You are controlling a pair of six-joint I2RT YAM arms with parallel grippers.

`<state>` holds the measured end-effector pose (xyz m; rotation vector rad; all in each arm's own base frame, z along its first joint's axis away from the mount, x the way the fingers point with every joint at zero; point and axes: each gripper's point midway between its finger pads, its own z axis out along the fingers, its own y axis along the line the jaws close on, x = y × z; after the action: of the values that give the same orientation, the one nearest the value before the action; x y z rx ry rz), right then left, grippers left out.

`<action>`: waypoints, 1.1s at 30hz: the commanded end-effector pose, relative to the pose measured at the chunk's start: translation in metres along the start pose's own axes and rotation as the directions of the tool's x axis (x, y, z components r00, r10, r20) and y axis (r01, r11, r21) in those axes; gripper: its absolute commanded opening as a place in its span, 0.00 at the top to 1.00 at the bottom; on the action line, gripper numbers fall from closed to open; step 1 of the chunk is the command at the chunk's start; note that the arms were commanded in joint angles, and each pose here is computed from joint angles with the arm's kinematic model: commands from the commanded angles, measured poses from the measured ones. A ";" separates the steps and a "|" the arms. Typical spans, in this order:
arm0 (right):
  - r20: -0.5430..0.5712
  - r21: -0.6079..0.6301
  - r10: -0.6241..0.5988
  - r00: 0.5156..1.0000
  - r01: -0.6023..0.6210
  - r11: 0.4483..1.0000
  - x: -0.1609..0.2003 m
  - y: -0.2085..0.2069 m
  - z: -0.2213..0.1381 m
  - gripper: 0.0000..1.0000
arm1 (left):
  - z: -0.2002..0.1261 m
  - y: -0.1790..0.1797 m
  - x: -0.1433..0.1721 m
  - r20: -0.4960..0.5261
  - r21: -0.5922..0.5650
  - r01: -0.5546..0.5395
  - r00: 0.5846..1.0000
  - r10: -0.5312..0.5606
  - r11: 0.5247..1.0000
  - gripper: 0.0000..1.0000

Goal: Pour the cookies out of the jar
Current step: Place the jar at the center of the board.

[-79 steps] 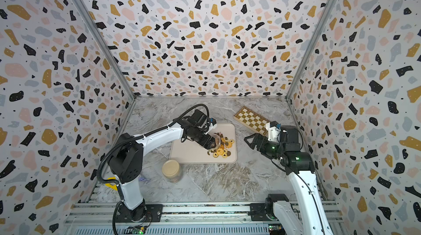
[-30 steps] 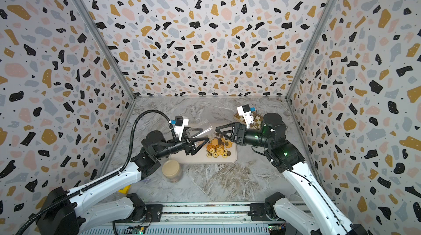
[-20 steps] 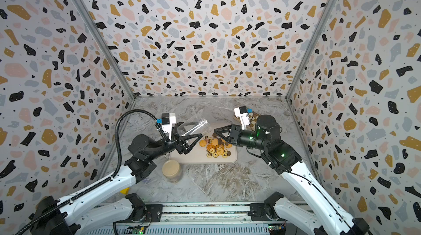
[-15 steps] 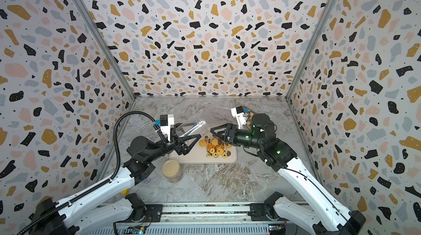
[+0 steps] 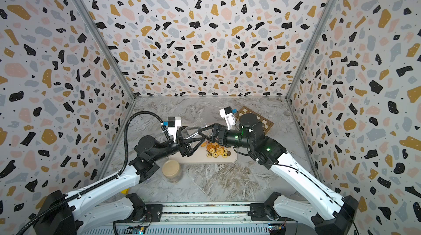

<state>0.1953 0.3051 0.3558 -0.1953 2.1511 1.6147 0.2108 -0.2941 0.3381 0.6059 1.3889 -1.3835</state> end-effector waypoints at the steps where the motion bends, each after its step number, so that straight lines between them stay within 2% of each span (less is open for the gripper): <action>1: 0.049 -0.055 -0.021 0.999 0.024 0.998 -0.013 0.029 -0.007 0.01 | -0.001 -0.025 -0.021 0.080 0.095 -0.063 0.995 0.056 0.993 1.00; 8: 0.047 -0.039 0.019 0.999 -0.018 0.999 -0.006 0.018 0.007 0.01 | -0.001 -0.039 -0.023 0.089 0.147 -0.084 0.993 0.072 0.986 1.00; 13: 0.047 -0.047 0.010 0.999 -0.008 0.999 -0.003 0.021 0.009 0.07 | 0.003 -0.044 -0.014 0.057 0.186 -0.071 0.996 0.062 0.980 1.00; 16: 0.042 -0.042 0.005 0.999 -0.004 0.999 -0.002 0.020 0.011 0.18 | 0.003 -0.042 -0.010 0.050 0.179 -0.060 0.997 0.052 0.982 1.00; 18: 0.038 -0.043 -0.002 0.999 0.004 0.999 0.001 0.021 0.010 0.34 | 0.003 -0.036 -0.009 0.047 0.147 -0.052 0.998 0.045 0.988 1.00; 21: 0.036 -0.038 0.000 0.999 0.001 0.999 0.004 0.019 0.008 0.49 | 0.003 -0.023 -0.007 0.032 0.066 -0.042 0.999 0.040 0.997 0.99; 22: 0.039 -0.032 0.000 0.999 0.002 0.999 0.004 0.018 0.006 0.50 | 0.003 -0.018 -0.007 0.028 0.031 -0.036 0.999 0.035 0.999 0.89; 24: 0.052 -0.020 -0.006 0.999 0.007 1.000 0.003 0.017 0.004 0.50 | 0.002 -0.009 -0.006 0.018 -0.020 -0.022 1.000 0.022 1.000 0.71; 28: 0.071 -0.024 -0.017 0.997 0.019 1.000 -0.003 0.022 0.000 0.41 | 0.001 -0.007 -0.001 0.002 -0.033 -0.026 1.000 0.026 0.999 0.66; 30: 0.065 -0.031 -0.024 0.998 0.026 0.999 -0.005 0.025 0.001 0.18 | 0.002 -0.007 0.002 -0.011 -0.024 -0.022 1.000 0.022 0.999 0.67; 32: 0.052 -0.041 -0.038 0.998 0.040 0.998 -0.005 0.029 0.004 0.01 | 0.003 -0.010 0.004 -0.018 -0.002 -0.018 1.000 0.018 1.000 0.69; 33: 0.041 -0.045 -0.043 0.998 0.045 0.998 -0.005 0.030 0.006 0.01 | 0.004 -0.011 0.004 -0.021 0.006 -0.015 1.000 0.015 1.000 0.69</action>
<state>0.1932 0.3196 0.3671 -0.1610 2.1006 1.6324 0.1972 -0.2978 0.3470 0.6088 1.3665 -1.3993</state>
